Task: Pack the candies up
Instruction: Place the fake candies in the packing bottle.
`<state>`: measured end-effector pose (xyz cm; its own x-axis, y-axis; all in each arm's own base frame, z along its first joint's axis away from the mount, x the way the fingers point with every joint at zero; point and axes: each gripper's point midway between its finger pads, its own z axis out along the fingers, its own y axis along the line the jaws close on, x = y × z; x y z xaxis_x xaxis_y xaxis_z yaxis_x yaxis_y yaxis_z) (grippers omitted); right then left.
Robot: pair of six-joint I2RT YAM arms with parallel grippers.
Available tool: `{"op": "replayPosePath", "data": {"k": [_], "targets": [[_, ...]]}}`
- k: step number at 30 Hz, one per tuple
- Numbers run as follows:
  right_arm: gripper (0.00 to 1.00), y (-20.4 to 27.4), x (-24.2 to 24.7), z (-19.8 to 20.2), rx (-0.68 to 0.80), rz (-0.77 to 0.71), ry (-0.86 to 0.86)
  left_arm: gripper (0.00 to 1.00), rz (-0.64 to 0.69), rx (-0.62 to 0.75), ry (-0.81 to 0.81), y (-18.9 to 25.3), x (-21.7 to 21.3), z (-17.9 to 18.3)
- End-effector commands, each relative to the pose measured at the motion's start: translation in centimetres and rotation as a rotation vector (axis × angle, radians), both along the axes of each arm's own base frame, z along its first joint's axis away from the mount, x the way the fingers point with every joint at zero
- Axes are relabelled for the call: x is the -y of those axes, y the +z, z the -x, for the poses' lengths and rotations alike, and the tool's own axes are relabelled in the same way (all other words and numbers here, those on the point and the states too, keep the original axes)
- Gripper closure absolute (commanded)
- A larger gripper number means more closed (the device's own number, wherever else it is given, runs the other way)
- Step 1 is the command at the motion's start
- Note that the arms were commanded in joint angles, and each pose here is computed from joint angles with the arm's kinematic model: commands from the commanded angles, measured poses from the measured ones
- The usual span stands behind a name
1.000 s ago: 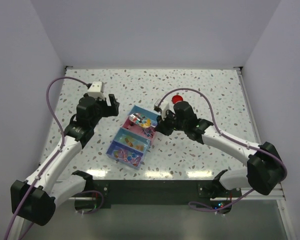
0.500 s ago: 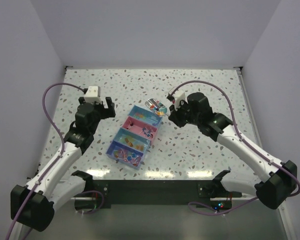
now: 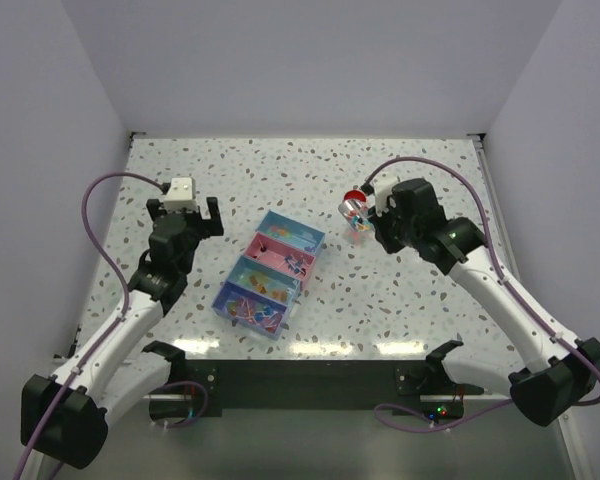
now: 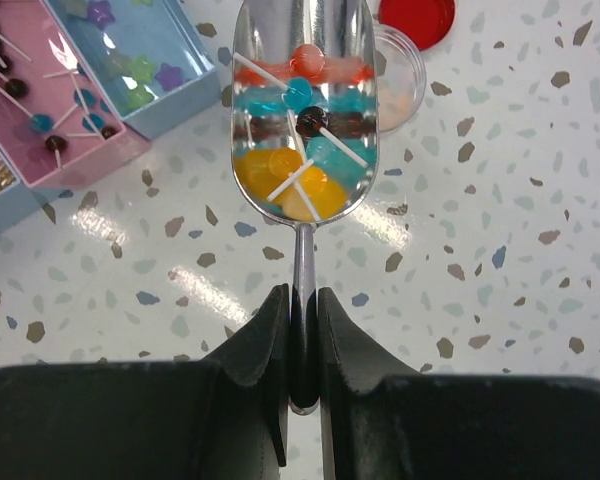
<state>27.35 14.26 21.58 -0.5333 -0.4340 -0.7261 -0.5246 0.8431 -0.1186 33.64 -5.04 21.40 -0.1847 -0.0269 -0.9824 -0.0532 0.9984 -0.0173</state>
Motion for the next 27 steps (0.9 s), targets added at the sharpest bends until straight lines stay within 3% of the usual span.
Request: {"op": "replayPosePath", "data": {"k": [1, 12, 27], "targets": [[1.0, 1.7, 1.5, -0.3, 0.023, 0.029, -0.062, 0.0, -0.014, 0.094, 0.057, 2.5, -1.2, -0.2], [1.0, 0.8, 4.5, -0.6, -0.026, 0.117, -0.115, 0.0, -0.046, 0.115, 0.04, 2.7, -0.5, 0.1], [1.0, -0.1, 4.9, -1.8, -0.118, 0.198, -0.068, 0.0, -0.072, 0.12, 0.047, 2.5, -0.7, -0.1]]}}
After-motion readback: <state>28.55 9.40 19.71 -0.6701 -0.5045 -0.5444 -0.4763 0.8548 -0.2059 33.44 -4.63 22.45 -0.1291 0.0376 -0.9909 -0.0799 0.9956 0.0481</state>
